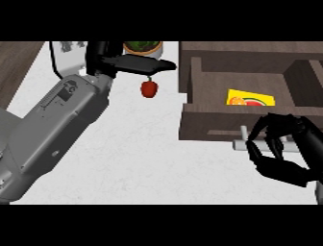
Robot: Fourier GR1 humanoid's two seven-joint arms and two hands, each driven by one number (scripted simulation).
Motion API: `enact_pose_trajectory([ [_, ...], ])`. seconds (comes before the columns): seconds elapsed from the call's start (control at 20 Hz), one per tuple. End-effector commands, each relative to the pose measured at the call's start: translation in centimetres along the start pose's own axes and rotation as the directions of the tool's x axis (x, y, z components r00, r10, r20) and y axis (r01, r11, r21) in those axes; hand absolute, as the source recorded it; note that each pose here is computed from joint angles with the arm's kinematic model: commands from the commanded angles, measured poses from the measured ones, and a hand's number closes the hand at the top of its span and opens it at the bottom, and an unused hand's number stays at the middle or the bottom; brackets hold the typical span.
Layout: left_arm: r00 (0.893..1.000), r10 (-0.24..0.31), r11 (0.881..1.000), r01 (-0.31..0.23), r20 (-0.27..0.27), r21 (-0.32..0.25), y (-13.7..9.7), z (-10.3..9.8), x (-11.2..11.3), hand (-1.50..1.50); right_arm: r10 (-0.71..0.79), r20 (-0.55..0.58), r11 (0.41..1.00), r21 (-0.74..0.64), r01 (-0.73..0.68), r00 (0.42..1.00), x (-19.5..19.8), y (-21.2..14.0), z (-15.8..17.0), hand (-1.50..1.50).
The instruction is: Pick up the cup, place it into the drawer and close the drawer
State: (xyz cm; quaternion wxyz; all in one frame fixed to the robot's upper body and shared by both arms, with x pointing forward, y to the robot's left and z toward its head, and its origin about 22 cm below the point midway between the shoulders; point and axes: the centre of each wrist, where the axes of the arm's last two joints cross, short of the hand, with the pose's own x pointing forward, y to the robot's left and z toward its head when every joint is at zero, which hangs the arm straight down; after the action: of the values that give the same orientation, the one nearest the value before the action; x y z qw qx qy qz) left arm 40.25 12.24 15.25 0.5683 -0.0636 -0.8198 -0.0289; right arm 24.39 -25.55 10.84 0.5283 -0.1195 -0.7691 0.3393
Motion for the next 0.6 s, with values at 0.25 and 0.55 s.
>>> enact_pose_trajectory([
  [0.25, 0.999, 0.024, 0.999, -0.023, -0.026, 0.032, 6.7, 3.9, -0.5, -1.5, 0.362, -0.022, 0.917, 0.186, -0.352, 0.932, -3.3, 3.5, -3.2, 1.5],
  [0.55, 1.0, 0.003, 0.998, -0.002, -0.015, 0.062, 9.9, 5.9, -0.7, -1.5, 0.496, 0.002, 0.843, 0.242, -0.481, 0.869, -6.4, 7.1, -6.9, 1.5],
])
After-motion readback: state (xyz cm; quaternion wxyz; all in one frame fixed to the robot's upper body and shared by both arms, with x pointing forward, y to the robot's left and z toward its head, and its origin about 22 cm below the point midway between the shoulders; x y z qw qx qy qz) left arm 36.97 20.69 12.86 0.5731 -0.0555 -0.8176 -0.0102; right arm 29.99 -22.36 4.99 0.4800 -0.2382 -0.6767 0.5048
